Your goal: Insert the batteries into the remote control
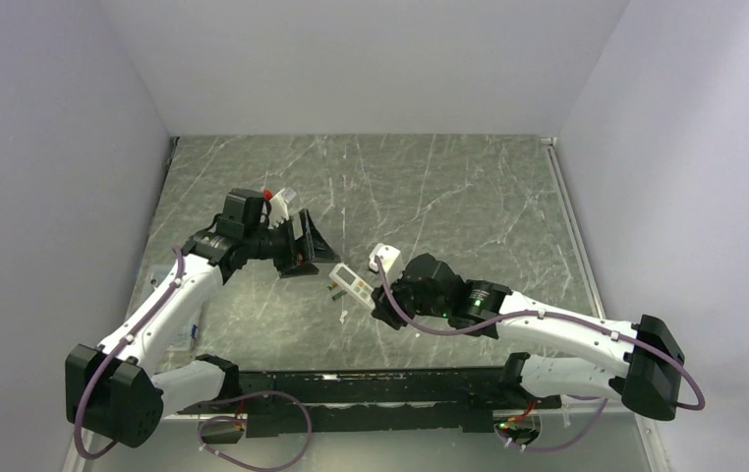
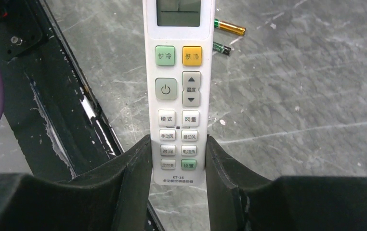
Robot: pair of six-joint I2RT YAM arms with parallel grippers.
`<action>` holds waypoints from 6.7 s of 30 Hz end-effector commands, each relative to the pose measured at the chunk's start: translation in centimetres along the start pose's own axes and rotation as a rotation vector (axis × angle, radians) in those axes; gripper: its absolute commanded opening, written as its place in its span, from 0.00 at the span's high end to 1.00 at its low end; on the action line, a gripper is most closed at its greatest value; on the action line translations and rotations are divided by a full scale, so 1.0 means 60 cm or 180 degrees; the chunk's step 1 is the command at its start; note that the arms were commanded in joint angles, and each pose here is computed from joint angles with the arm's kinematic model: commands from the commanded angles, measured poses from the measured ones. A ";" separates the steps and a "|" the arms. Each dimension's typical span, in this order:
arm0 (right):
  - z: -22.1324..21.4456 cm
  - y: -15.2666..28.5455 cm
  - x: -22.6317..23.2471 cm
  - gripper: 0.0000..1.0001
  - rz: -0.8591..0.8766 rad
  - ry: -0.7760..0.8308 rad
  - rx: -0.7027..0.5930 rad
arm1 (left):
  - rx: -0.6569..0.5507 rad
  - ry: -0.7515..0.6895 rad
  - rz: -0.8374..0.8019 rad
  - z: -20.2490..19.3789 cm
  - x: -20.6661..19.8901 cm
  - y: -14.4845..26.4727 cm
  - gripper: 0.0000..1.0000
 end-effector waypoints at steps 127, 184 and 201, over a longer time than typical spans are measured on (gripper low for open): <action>0.181 0.054 0.032 0.36 -0.0108 0.2262 -0.1154 | 0.0547 0.2361 -0.0590 -0.031 -0.064 0.050 1.00; 0.169 0.057 -0.008 1.00 -0.1092 0.2685 -0.0915 | 0.0781 0.1915 -0.0804 -0.017 -0.068 0.043 0.66; 0.138 0.076 -0.022 1.00 -0.1158 0.2333 -0.0830 | 0.0520 0.1345 -0.1062 0.002 -0.084 0.048 0.13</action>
Point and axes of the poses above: each gripper's point midway between its finger pads, its own y axis back along the fingers, its own x axis along the line the jaws close on, z = x × y, the point moved 1 cm from there along y, back along the fingers, and after that the axes turned 3 degrees about y, right-handed, at the moved point
